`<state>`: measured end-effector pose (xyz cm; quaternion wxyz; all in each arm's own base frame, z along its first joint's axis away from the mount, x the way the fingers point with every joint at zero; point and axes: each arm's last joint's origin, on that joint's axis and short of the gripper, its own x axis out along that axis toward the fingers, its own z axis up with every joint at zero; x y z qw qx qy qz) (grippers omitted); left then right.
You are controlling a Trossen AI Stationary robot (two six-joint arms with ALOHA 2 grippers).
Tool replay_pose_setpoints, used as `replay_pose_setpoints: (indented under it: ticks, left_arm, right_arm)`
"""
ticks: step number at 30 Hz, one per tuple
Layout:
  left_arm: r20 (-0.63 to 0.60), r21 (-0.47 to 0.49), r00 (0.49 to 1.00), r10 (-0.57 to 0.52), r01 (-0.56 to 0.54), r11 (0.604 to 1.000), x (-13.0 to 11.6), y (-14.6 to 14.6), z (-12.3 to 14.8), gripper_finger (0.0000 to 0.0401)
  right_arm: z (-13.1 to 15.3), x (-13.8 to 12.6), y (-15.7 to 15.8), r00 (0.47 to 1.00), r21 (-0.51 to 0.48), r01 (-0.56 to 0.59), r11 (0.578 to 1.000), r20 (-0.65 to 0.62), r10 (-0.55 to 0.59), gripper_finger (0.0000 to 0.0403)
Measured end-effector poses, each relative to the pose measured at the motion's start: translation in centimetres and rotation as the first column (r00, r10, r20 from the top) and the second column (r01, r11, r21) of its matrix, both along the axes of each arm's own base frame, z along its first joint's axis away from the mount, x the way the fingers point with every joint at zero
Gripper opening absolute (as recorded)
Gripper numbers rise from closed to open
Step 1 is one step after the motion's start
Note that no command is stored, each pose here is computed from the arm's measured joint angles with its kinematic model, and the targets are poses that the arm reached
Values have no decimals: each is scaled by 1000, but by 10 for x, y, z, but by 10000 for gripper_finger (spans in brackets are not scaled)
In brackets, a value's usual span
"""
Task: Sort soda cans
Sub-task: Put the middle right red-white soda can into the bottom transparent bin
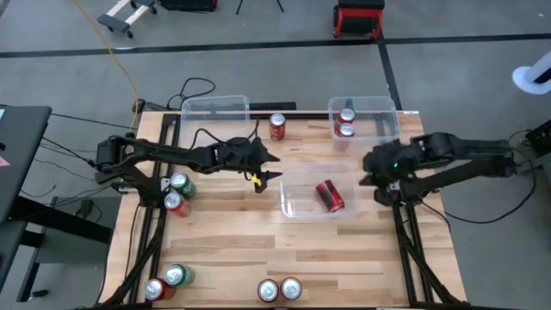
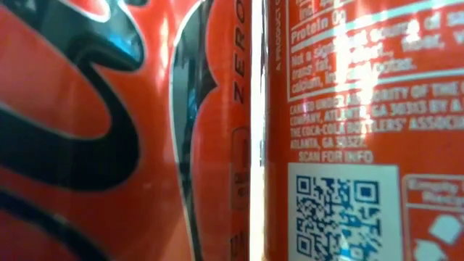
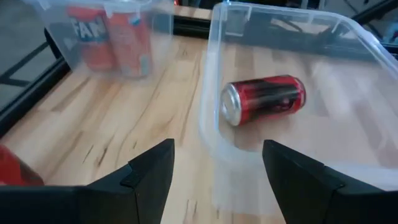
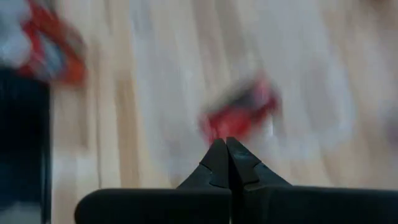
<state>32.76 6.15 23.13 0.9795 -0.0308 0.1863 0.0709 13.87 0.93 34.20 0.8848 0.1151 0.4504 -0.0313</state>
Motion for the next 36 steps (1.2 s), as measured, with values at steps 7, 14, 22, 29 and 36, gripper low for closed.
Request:
replay_pose_setpoints:
  ticks: [7,14,22,29,36]
  left_arm:
    - [4,-39,1000,12,-12,999,6,0,-8,239]
    - [14,-43,1000,-21,21,999,20,-4,-20,239]
    - [25,-46,989,-145,146,988,57,-10,-19,239]
    - [-12,-44,986,-165,165,985,71,-13,-20,239]
    - [-17,-51,987,-160,159,986,71,-13,-21,239]
  right_arm:
    - [-16,52,-23,995,-5,97,995,1,-97,0]
    - [-55,92,-38,972,111,127,986,-211,-101,0]
    - [-89,97,-40,857,118,166,979,-508,-84,0]
    - [-103,93,-32,747,132,150,980,-665,-25,0]
    - [-131,84,-13,666,120,46,992,-744,59,0]
